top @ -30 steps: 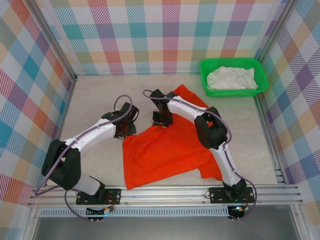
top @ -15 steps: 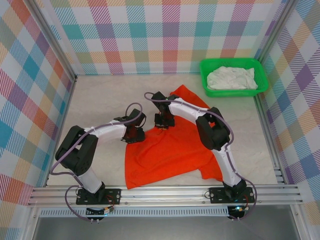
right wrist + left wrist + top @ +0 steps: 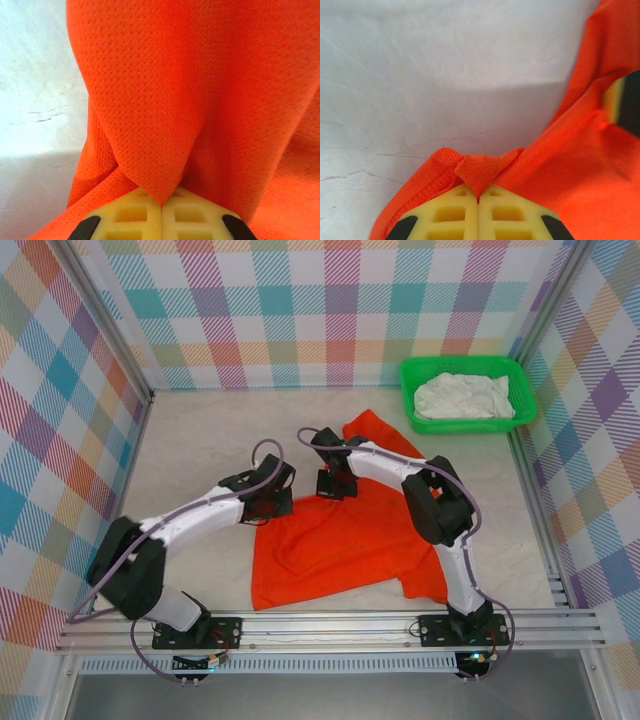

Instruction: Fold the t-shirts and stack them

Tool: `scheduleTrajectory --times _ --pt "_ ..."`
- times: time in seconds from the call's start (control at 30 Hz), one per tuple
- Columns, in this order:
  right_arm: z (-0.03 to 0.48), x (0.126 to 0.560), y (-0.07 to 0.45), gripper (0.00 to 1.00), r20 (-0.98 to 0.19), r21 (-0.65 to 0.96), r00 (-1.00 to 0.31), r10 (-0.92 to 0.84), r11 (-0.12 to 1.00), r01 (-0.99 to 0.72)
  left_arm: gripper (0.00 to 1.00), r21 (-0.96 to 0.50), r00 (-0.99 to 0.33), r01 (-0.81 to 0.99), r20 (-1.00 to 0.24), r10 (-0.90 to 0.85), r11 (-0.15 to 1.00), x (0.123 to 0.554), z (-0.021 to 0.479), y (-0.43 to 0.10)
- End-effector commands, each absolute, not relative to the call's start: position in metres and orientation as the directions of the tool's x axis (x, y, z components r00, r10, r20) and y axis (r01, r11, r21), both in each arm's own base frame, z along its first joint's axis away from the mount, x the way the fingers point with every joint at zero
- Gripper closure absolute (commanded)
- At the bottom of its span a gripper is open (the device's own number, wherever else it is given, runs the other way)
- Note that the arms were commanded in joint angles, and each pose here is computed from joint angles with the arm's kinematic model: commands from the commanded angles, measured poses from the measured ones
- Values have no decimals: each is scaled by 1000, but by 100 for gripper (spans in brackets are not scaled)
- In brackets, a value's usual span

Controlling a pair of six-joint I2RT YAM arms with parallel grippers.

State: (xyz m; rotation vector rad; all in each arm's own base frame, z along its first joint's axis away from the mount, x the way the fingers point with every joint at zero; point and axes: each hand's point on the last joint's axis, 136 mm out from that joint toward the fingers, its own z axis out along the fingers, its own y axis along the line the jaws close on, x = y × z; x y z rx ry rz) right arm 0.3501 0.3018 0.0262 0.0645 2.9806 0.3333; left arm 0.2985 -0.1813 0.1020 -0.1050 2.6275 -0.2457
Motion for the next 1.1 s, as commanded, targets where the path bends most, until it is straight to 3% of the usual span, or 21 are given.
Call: scheduleTrajectory --times 0.0,0.23,0.43,0.6,0.83,0.87,0.9,0.97,1.07 --pt "51 370 299 100 -247 293 -959 137 954 61 100 -115 -849 -16 -522 -74 993 286 122 -162" --pt "71 379 306 100 -367 442 -907 207 897 26 100 -126 -846 83 -533 3 988 259 116 -180" --pt "54 371 272 100 -329 321 -904 272 933 164 100 -157 -840 238 -529 122 959 225 105 -236" --pt "40 361 253 67 -289 271 -904 314 933 237 100 -161 -820 372 -519 243 914 191 94 -292" --pt "61 355 235 48 -330 215 -898 291 950 228 100 -120 -812 444 -472 342 888 163 70 -335" --pt "64 354 233 46 -333 207 -901 280 953 219 96 -116 -809 449 -473 348 886 162 71 -338" --pt "67 352 232 41 -331 201 -904 270 956 212 81 -113 -806 452 -476 351 885 162 74 -339" --pt "71 347 234 40 -317 202 -917 241 962 183 49 -125 -797 460 -496 346 879 162 85 -344" --pt "74 335 239 43 -268 222 -944 193 966 135 23 -137 -780 456 -537 321 879 167 112 -342"
